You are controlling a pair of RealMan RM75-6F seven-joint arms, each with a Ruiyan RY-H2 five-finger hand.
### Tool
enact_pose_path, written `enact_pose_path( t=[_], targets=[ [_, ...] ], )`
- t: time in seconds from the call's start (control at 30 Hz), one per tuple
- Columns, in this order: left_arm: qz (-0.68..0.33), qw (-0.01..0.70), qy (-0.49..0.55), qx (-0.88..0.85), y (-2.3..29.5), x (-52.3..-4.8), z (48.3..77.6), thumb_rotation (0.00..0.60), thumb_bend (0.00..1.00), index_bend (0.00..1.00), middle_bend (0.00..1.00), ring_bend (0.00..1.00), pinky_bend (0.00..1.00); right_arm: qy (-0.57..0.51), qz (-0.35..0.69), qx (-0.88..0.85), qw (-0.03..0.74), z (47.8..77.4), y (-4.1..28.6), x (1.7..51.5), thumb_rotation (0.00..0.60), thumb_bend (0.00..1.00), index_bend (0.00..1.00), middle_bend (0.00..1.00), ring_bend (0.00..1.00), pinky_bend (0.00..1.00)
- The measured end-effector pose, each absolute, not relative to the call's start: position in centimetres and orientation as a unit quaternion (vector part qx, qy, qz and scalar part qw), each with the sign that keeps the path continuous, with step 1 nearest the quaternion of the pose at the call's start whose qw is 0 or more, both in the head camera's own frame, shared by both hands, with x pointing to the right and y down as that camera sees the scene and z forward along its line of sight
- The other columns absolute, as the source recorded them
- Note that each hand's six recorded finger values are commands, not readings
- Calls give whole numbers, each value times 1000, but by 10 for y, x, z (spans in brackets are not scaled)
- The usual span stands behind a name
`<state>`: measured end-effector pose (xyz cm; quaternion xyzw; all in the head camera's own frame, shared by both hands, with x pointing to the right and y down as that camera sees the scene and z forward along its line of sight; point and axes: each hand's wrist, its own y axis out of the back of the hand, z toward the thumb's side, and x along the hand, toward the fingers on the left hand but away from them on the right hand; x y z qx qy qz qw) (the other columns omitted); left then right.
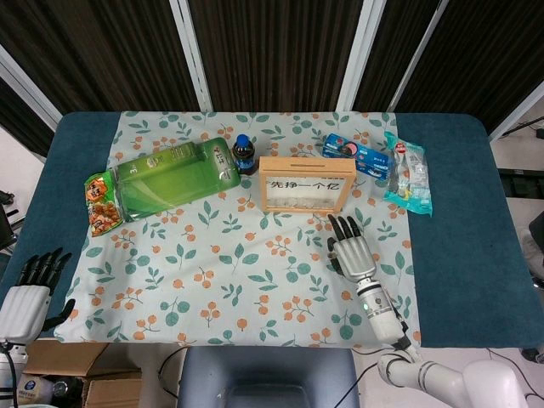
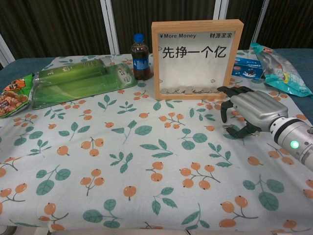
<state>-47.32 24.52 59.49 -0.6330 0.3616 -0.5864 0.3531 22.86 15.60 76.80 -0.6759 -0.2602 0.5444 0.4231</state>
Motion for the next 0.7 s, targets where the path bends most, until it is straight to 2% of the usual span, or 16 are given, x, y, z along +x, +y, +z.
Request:
enact_pose_path(
  t=[0.7],
  targets=[
    [-588, 346, 359, -637, 247, -475, 598, 599, 353, 0, 0, 0, 0, -265, 537, -673, 433, 769, 154, 227, 600, 608, 674, 135, 0, 0]
  ],
)
